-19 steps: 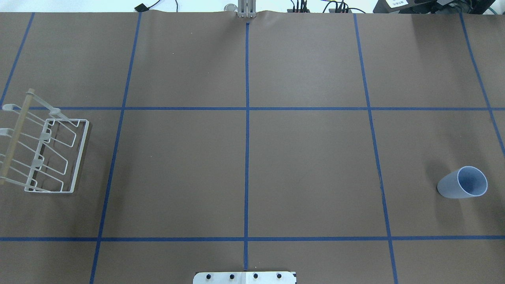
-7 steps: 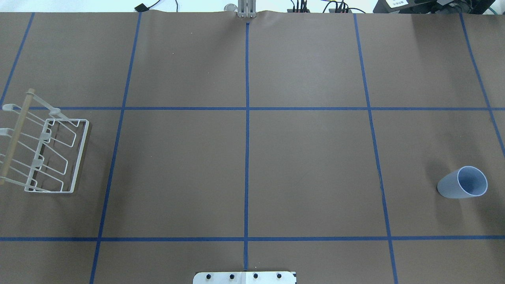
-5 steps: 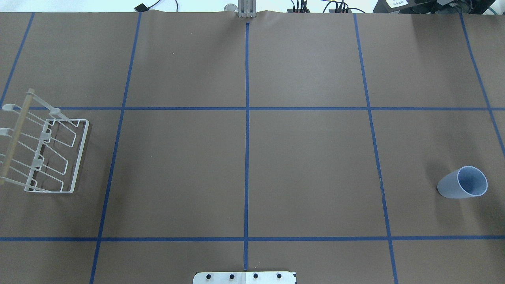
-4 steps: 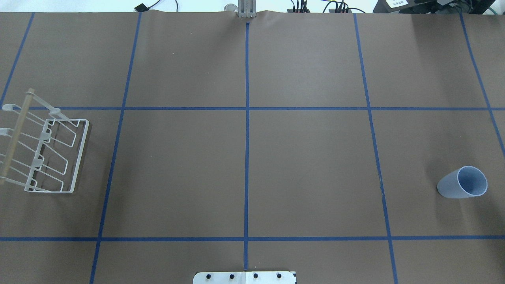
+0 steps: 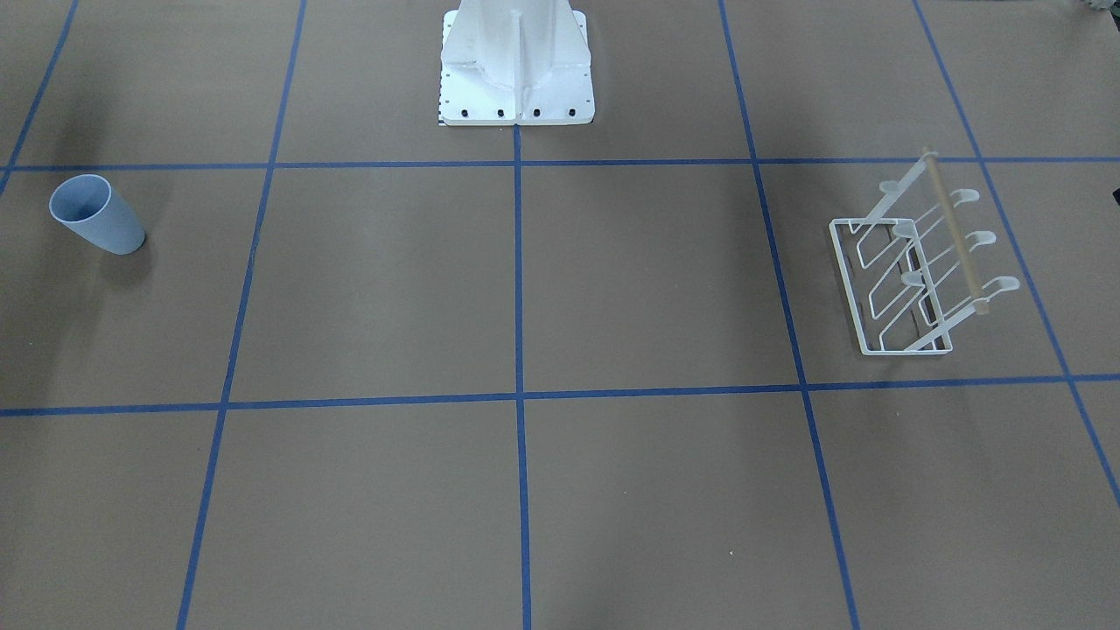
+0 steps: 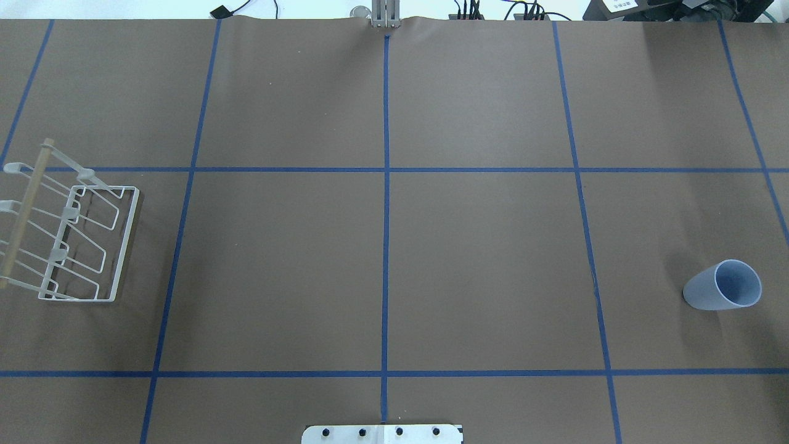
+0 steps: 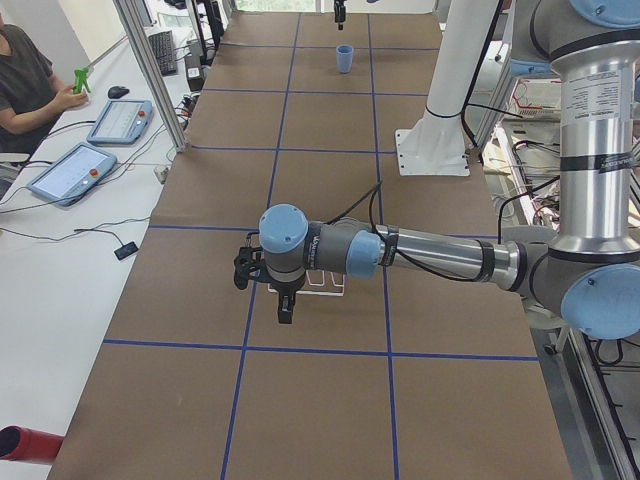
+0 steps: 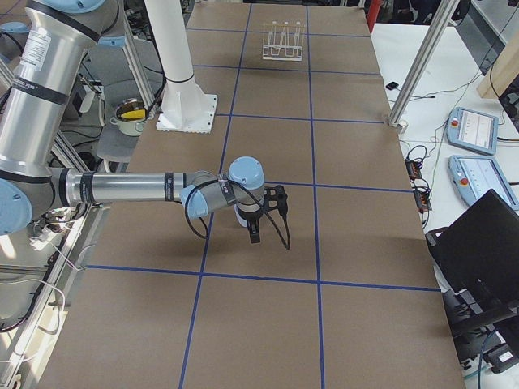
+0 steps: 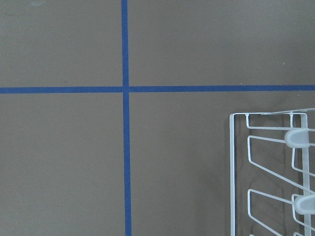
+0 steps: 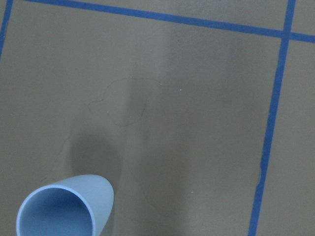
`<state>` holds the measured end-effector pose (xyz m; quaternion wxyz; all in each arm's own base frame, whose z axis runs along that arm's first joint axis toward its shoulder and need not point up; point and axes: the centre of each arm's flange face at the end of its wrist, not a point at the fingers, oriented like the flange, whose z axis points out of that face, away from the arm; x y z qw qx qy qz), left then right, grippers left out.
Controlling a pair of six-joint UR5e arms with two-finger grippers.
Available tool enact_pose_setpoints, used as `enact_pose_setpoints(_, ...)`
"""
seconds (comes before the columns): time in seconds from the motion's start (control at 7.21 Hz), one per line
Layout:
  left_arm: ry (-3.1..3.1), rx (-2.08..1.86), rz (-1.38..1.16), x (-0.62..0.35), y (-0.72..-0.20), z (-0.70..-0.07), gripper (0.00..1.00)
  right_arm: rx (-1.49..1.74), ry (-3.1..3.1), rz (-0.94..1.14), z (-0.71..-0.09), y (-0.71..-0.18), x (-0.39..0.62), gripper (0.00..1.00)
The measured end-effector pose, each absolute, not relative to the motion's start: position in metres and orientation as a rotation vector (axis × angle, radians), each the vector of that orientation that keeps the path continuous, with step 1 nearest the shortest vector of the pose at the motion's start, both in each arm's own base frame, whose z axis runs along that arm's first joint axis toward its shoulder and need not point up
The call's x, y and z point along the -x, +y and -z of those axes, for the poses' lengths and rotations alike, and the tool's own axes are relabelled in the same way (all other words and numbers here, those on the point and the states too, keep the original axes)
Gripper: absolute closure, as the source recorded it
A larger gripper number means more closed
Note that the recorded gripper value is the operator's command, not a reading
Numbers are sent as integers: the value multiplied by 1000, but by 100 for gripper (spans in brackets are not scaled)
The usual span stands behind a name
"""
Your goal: Hang cup on cup holder
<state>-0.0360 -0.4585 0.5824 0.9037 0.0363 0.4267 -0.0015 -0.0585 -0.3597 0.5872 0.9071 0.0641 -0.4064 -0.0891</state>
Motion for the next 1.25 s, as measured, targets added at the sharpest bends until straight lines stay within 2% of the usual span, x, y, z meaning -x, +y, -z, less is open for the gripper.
enact_pose_setpoints(1.25,882,-87,-7,36,-460,-583,1,-47,-830,222,-578,-356,138,2)
